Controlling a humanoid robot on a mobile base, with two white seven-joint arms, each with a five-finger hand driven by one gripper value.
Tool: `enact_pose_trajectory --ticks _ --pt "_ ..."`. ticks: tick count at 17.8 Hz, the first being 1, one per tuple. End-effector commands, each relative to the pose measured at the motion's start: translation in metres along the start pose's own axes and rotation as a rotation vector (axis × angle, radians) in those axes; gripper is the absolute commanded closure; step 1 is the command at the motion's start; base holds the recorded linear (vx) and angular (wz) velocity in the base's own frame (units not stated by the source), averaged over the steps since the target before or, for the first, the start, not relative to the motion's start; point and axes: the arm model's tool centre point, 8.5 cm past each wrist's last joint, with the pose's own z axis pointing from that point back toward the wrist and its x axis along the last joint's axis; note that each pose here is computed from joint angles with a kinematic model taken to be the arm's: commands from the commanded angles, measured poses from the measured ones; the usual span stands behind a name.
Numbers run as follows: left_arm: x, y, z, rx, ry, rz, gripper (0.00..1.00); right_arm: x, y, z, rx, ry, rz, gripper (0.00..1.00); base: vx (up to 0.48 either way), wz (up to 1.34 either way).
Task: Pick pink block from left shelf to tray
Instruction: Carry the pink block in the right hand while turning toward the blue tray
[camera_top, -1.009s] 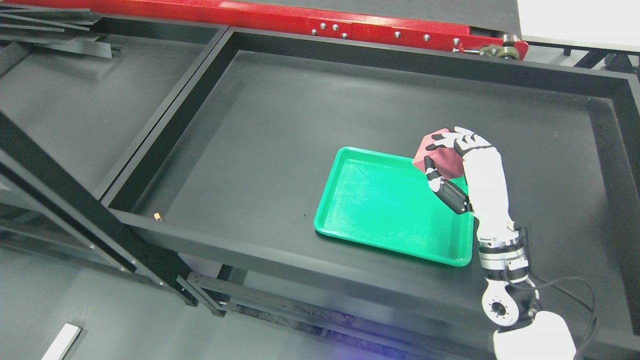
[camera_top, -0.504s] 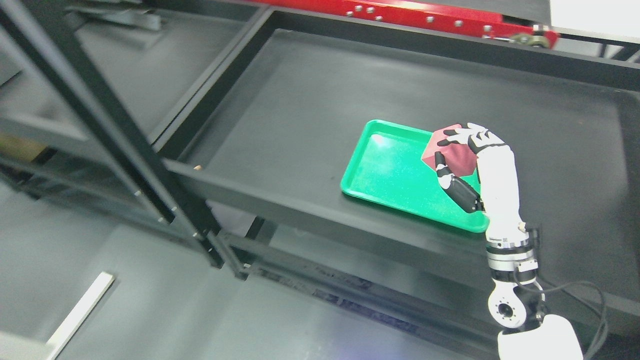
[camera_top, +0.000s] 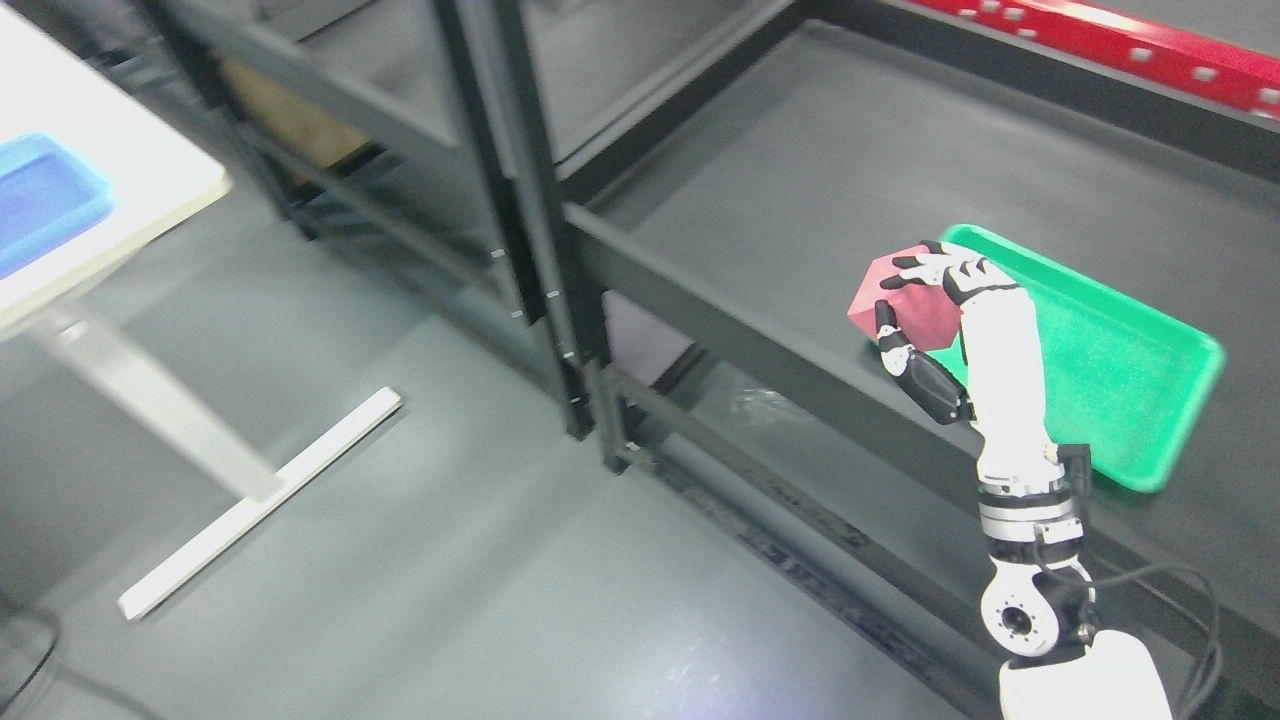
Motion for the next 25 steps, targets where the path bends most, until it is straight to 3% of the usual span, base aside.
enact_pose_trajectory --ticks 1,13,25 --pt "0.026 0.009 -0.001 0.014 -0.047 0.009 0.00 0.002 0.000 0.002 0.015 -0.016 0.002 0.96 -0.167 0.86" --pt "0.026 0.009 -0.001 0.014 -0.048 0.009 0.00 0.003 0.000 0.006 0.015 -0.019 -0.023 0.96 -0.068 0.80" --pt "0.026 0.009 -0.001 0.014 -0.047 0.009 0.00 0.003 0.003 0.012 0.030 -0.010 -0.026 0.96 0.086 0.55"
